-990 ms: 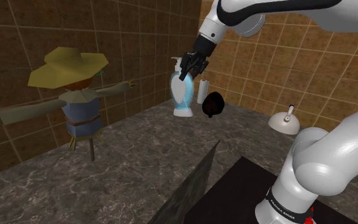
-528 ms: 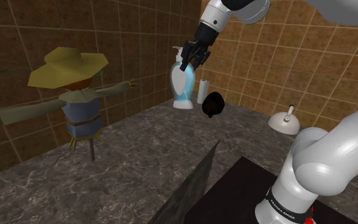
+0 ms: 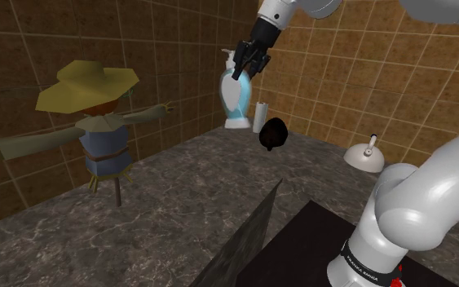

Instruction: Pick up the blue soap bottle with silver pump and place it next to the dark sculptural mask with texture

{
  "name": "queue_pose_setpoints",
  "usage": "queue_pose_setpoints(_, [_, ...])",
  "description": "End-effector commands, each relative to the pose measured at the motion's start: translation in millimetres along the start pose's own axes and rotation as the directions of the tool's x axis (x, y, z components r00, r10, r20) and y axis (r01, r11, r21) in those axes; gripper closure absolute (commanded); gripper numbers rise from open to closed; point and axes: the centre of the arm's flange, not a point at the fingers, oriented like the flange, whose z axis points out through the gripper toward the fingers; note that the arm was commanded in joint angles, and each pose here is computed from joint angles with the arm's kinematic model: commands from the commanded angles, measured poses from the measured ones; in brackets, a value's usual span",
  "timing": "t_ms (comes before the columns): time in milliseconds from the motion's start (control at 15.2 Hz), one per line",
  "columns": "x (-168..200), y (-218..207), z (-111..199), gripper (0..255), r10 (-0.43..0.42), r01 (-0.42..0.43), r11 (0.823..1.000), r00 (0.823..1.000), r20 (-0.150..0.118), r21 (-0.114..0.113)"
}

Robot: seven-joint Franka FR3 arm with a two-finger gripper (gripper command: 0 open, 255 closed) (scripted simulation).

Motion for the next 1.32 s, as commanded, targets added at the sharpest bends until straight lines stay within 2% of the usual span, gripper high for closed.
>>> queue_pose_setpoints(0, [17,20,-2,255,-0.001,0.001,1.0,1.0,0.0,-0.001])
queue_pose_setpoints(1254, [181,210,-3,255,-0.001,0.001,1.0,1.0,0.0,-0.001])
